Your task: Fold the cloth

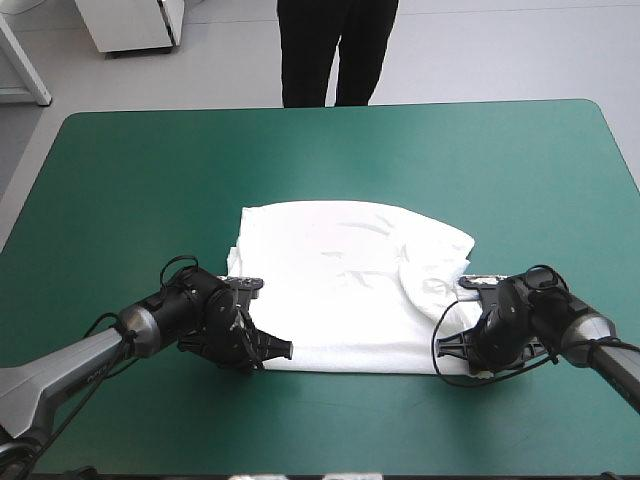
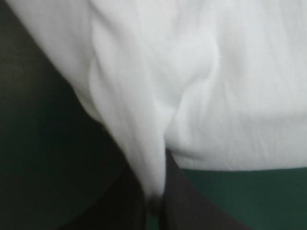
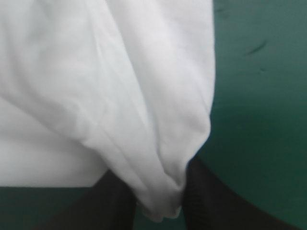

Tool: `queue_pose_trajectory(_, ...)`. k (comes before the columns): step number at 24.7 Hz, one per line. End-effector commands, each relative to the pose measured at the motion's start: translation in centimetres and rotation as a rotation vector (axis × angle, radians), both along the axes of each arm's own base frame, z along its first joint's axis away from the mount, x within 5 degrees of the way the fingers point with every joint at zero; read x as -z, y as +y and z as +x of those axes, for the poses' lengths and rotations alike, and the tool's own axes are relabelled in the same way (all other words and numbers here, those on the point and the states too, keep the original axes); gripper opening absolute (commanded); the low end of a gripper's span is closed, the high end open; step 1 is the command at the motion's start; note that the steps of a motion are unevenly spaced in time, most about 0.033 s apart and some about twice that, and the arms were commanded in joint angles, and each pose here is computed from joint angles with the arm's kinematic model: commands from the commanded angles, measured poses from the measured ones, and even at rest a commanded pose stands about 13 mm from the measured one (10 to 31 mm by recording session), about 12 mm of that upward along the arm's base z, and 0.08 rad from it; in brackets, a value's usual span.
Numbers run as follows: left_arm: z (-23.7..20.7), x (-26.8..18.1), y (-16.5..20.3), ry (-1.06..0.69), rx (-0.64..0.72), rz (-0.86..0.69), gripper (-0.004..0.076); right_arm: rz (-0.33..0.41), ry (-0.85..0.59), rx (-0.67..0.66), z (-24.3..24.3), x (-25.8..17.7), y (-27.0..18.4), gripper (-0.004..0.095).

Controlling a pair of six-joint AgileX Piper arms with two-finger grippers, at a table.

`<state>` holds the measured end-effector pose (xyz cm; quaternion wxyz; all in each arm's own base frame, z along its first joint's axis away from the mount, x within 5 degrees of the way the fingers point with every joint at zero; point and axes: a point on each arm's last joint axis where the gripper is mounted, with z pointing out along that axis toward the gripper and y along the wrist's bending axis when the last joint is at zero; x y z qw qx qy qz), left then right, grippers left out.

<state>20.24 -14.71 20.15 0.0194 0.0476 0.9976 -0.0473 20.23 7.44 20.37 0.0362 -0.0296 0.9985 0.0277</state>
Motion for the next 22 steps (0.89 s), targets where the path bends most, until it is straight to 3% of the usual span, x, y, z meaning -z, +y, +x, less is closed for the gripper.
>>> queue_pose_trajectory(1, 0.5, 0.3, 0.2, -0.052, 0.042, 0.027, -0.0010, 0.017, 0.012, 0.008, 0.1, 0.8, 0.3, -0.0023)
queue_pose_trajectory(8, 1.1, -2.7, 0.0, -0.101, 0.097, 0.025, -0.0010, 0.062, -0.122, -0.016, -0.8, -4.5, -0.1, -0.0014)
queue_pose_trajectory(16, 3.9, -9.0, -0.9, -0.294, 0.166, 0.036, -0.0010, 0.104, -0.321, -0.056, 0.7, -11.2, 0.3, -0.0014)
queue_pose_trajectory(22, 6.9, -13.1, -1.1, -0.507, 0.180, 0.076, -0.0010, 0.036, -0.473, -0.073, 4.7, -14.0, 0.7, -0.0014)
